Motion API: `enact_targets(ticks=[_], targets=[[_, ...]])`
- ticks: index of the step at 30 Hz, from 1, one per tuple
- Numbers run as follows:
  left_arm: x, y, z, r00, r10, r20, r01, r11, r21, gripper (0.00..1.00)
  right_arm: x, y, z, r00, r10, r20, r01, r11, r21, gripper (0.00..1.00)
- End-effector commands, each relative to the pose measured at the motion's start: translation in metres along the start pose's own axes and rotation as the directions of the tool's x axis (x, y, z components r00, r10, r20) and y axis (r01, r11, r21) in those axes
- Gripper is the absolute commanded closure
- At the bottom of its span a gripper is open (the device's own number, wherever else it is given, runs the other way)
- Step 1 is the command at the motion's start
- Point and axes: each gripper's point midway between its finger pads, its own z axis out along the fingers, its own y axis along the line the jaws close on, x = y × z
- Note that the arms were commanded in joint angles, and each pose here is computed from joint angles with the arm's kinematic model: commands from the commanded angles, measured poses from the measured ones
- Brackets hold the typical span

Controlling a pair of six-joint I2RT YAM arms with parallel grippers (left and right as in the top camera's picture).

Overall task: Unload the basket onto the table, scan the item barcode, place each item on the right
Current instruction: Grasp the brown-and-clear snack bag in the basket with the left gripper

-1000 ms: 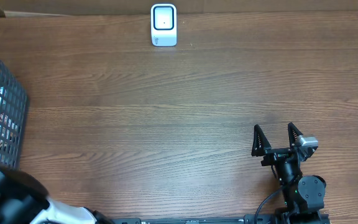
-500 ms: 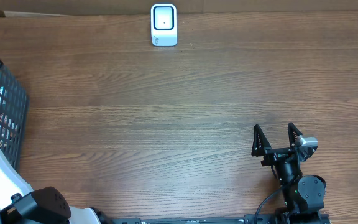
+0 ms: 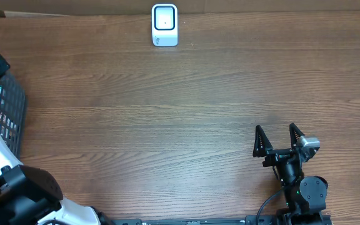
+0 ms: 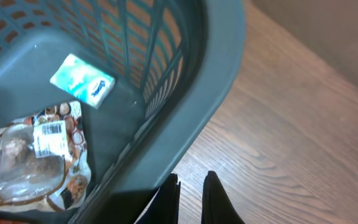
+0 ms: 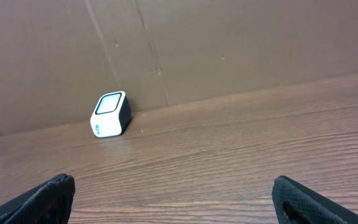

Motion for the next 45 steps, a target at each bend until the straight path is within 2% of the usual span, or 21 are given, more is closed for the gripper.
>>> enact_targets(ticks=[1,4,8,11,14,19,23,25,28,30,32,35,37,40,43,45], targets=[[-0.001,0.017,0.021,0.998,-0.059,-0.007,0.058,0.995,-0.08,0.96,0.002,-0.002,0.0,1.0,-0.001,0.003,0.001,1.0,0.003,0.0],[-0.016,0.001,0.014,0.997,-0.058,0.049,0.058,0.998,0.005,0.95,0.002,-0.002,0.0,1.0,-0.001,0.003,0.001,1.0,0.003,0.0],[-0.039,-0.024,-0.02,0.99,-0.054,0.129,0.037,0.991,0.13,0.96,0.002,-0.002,0.0,1.0,-0.001,0.003,0.001,1.0,0.003,0.0],[-0.051,-0.035,-0.055,0.982,-0.049,0.181,0.017,0.984,0.175,0.96,0.002,-0.002,0.0,1.0,-0.001,0.003,0.001,1.0,0.003,0.0],[-0.057,-0.024,-0.079,0.973,-0.057,0.225,0.028,0.991,0.131,0.96,0.002,-0.002,0.0,1.0,-0.001,0.003,0.001,1.0,0.003,0.0],[-0.054,0.036,-0.091,0.954,-0.198,0.223,0.196,0.98,0.035,0.96,0.002,-0.002,0.0,1.0,-0.001,0.003,0.001,1.0,0.003,0.0],[-0.044,0.078,-0.093,0.943,-0.257,0.211,0.276,0.959,-0.067,0.96,0.002,-0.002,0.0,1.0,-0.001,0.003,0.001,1.0,0.003,0.0],[-0.037,0.103,-0.095,0.936,-0.282,0.211,0.317,0.936,-0.151,0.79,0.002,-0.002,0.0,1.0,-0.001,0.003,0.001,1.0,0.003,0.0],[-0.02,0.14,-0.083,0.914,-0.358,0.188,0.397,0.883,-0.249,0.31,0.002,-0.002,0.0,1.0,-0.001,0.003,0.001,1.0,0.003,0.0],[-0.006,0.159,-0.069,0.894,-0.418,0.162,0.448,0.85,-0.277,0.19,0.002,-0.002,0.0,1.0,-0.001,0.003,0.001,1.0,0.003,0.0],[0.009,0.184,-0.052,0.87,-0.47,0.149,0.492,0.814,-0.307,0.14,0.002,-0.002,0.0,1.0,-0.001,0.003,0.001,1.0,0.003,0.0],[0.023,0.208,-0.029,0.869,-0.472,0.15,0.494,0.803,-0.333,0.14,0.002,-0.002,0.0,1.0,-0.001,0.003,0.001,1.0,0.003,0.0],[0.03,0.225,-0.005,0.885,-0.434,0.166,0.465,0.817,-0.34,0.12,0.002,-0.002,0.0,1.0,-0.001,0.003,0.001,1.0,0.003,0.0],[0.034,0.235,0.022,0.929,-0.323,0.179,0.367,0.863,-0.348,0.0,0.002,-0.002,0.0,1.0,-0.001,0.003,0.001,1.0,0.003,0.0],[0.038,0.243,0.048,0.96,-0.227,0.165,0.273,0.891,-0.362,0.0,0.002,-0.002,0.0,1.0,-0.001,0.003,0.001,1.0,0.003,0.0],[0.042,0.249,0.062,0.966,-0.217,0.14,0.254,0.894,-0.369,0.0,0.002,-0.002,0.0,1.0,-0.001,0.003,0.001,1.0,0.003,0.0]])
